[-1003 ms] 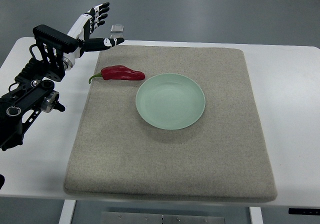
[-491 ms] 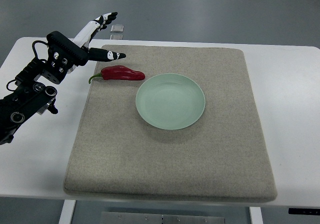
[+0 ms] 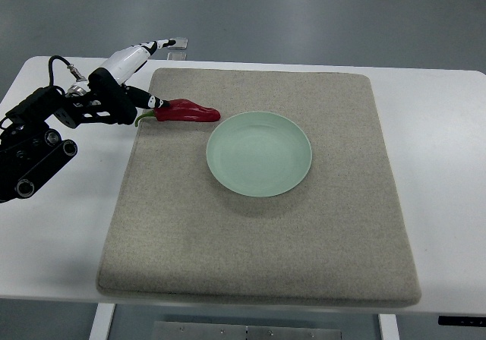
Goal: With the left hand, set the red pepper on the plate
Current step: 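Rotate the left hand palm-down and reach toward the red pepper, then close the left hand fingers around the red pepper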
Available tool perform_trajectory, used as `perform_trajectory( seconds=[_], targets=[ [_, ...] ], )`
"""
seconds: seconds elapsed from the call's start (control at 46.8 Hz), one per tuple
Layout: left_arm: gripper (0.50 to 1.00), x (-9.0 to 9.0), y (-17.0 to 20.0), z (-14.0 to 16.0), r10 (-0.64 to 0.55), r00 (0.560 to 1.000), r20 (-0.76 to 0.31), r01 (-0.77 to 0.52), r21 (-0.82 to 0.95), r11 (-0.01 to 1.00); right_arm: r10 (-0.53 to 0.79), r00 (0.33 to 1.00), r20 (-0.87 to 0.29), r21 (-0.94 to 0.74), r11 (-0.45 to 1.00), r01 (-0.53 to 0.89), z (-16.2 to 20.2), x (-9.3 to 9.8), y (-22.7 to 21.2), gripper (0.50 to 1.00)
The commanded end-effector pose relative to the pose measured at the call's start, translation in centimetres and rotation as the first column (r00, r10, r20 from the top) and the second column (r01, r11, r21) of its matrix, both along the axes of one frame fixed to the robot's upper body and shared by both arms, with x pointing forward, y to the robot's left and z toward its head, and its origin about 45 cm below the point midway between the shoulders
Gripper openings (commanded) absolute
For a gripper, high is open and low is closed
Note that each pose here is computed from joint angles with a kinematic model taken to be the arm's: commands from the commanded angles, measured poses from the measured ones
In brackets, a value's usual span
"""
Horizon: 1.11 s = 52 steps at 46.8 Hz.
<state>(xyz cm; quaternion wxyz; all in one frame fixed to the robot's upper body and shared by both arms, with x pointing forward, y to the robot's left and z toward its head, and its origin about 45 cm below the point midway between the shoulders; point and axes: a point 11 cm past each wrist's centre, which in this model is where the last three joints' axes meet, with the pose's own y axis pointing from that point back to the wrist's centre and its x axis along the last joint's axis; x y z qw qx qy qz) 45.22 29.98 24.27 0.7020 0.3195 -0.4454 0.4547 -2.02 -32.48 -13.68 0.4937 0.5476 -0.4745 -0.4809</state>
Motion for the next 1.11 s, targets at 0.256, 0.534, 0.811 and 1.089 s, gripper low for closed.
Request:
perform_trajectory(
  seconds=[0.256,0.534,0.811,1.089],
  targets=[
    [0.964,-0.5,-0.6,-1.1,-0.039,0.999,-0.013,0.040,0.083,0.996,0.000,1.000,-0.001,0.000,1.000,0.000,0.0,0.0,0.0,0.932],
    [0.904,-0.6,-0.6,-2.0,-0.039,0.999,-0.034,0.042,0.099,0.994,0.000,1.000,-0.001,0.000,1.000,0.000,0.0,0.0,0.0,0.932],
    [0.857,-0.5,-0.2,-2.6,-0.024,0.999,-0.046,0.029,0.109,0.994,0.000,1.000,0.000,0.000,1.000,0.000,0.0,0.0,0.0,0.932],
    [0.793,-0.6,-1.0,-2.9,-0.033,0.998,-0.050,0.038,0.097,0.995,0.000,1.000,0.000,0.000,1.000,0.000,0.0,0.0,0.0,0.932]
  ],
)
